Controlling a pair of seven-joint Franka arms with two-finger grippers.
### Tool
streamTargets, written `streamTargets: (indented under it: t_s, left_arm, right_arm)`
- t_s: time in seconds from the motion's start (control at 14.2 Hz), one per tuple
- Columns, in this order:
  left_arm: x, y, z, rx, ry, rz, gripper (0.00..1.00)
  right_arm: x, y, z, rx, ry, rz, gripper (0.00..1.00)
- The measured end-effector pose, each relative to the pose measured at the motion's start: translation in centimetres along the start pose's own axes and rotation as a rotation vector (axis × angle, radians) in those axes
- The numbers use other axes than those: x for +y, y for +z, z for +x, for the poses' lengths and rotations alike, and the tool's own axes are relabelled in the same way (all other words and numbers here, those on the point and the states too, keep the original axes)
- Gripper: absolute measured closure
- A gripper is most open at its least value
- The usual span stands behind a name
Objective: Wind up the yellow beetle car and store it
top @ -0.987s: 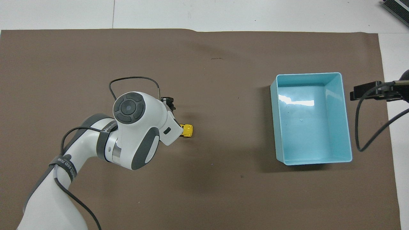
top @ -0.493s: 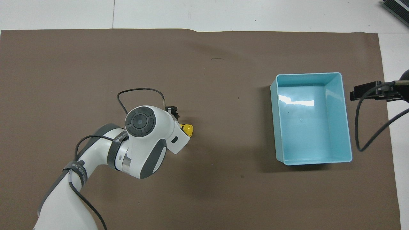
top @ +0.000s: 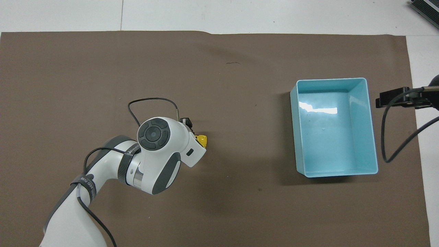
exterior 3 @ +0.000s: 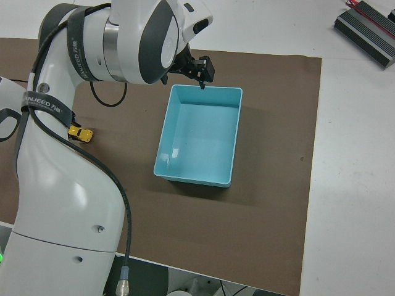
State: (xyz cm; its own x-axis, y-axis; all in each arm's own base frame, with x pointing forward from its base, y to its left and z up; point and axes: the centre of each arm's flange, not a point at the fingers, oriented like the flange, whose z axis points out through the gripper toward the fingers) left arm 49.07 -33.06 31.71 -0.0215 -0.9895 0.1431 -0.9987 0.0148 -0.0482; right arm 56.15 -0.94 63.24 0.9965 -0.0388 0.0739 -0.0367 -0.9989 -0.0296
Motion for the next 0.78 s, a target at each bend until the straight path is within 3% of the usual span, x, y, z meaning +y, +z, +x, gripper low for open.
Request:
streamTargets:
  t_s: [0.35,0.78]
  left_arm:
    - [-0.2,-0.1,-0.6,-0.005,-0.011,-0.003,0.58]
    - [-1.2,-0.4,-3.5,-0.017,-0.045,-0.018,0.58]
  right_arm:
    - [0.0,0.0,0.0,0.0,0.0,0.0,0.0]
    - [0.0,0.0,0.0,0.0,0.0,0.0,0.0]
